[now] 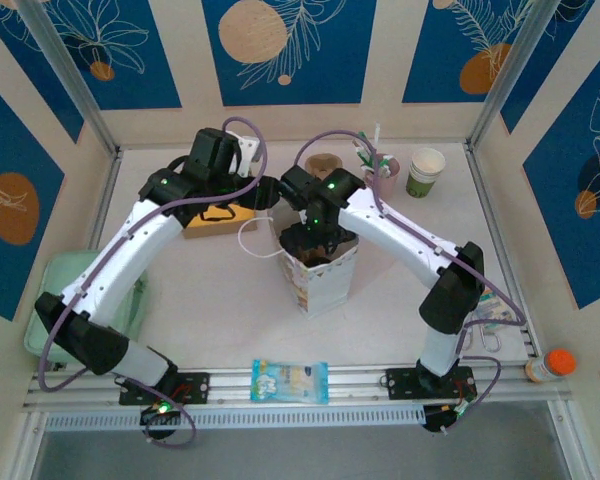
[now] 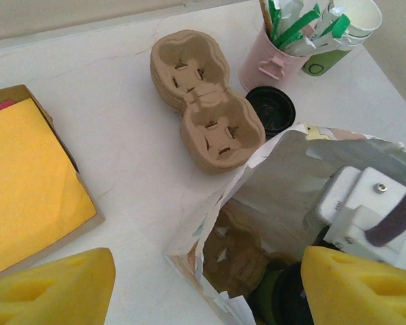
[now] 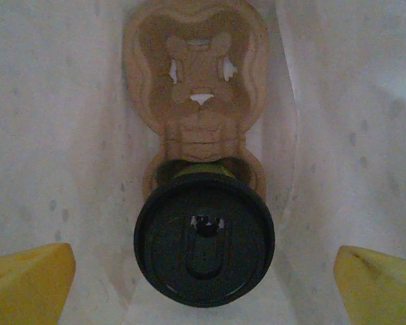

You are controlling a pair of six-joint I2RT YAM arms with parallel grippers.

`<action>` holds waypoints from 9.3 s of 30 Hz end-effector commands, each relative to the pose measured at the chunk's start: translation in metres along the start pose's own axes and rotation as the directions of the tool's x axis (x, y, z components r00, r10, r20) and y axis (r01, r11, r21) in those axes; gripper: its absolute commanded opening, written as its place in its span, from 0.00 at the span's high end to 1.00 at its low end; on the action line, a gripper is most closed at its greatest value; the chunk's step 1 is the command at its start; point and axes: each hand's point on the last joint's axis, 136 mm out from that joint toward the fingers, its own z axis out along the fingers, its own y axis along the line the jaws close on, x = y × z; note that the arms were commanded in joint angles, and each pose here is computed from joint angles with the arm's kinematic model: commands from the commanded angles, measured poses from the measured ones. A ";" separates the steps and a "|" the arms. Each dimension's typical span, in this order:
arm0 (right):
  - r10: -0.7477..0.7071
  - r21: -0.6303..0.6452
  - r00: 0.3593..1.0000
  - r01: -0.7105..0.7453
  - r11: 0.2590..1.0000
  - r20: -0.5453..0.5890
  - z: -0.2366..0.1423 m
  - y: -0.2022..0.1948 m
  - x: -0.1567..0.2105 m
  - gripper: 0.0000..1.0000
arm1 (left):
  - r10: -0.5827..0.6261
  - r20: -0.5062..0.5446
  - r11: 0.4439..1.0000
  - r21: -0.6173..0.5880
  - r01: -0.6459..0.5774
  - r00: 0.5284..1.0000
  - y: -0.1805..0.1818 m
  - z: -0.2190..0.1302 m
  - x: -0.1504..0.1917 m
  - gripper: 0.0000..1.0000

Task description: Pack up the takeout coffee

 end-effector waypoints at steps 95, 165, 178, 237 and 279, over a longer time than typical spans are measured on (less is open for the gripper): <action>0.398 -0.097 0.916 -0.392 0.915 0.054 0.018 -0.098 0.053 0.01 | -0.522 -0.080 0.838 0.137 0.528 0.849 0.042 0.098 0.100 0.33; 0.508 -0.177 0.765 -0.479 0.860 0.395 -0.090 -0.215 -0.038 0.17 | -0.418 0.126 0.907 0.003 0.421 0.900 0.097 -0.023 0.128 0.29; 0.490 -0.194 0.793 -0.450 0.872 0.362 -0.075 -0.228 -0.120 0.46 | -0.430 0.107 0.901 -0.014 0.434 0.896 0.096 -0.032 0.147 0.30; 0.368 0.094 0.886 -0.407 0.908 0.280 -0.007 -0.240 -0.161 0.88 | -0.417 0.131 0.905 -0.032 0.424 0.899 0.099 -0.037 0.146 0.30; 0.219 0.124 0.821 -0.329 0.936 0.527 -0.168 -0.193 -0.107 0.92 | -0.410 0.145 0.908 -0.028 0.418 0.901 0.097 -0.043 0.139 0.31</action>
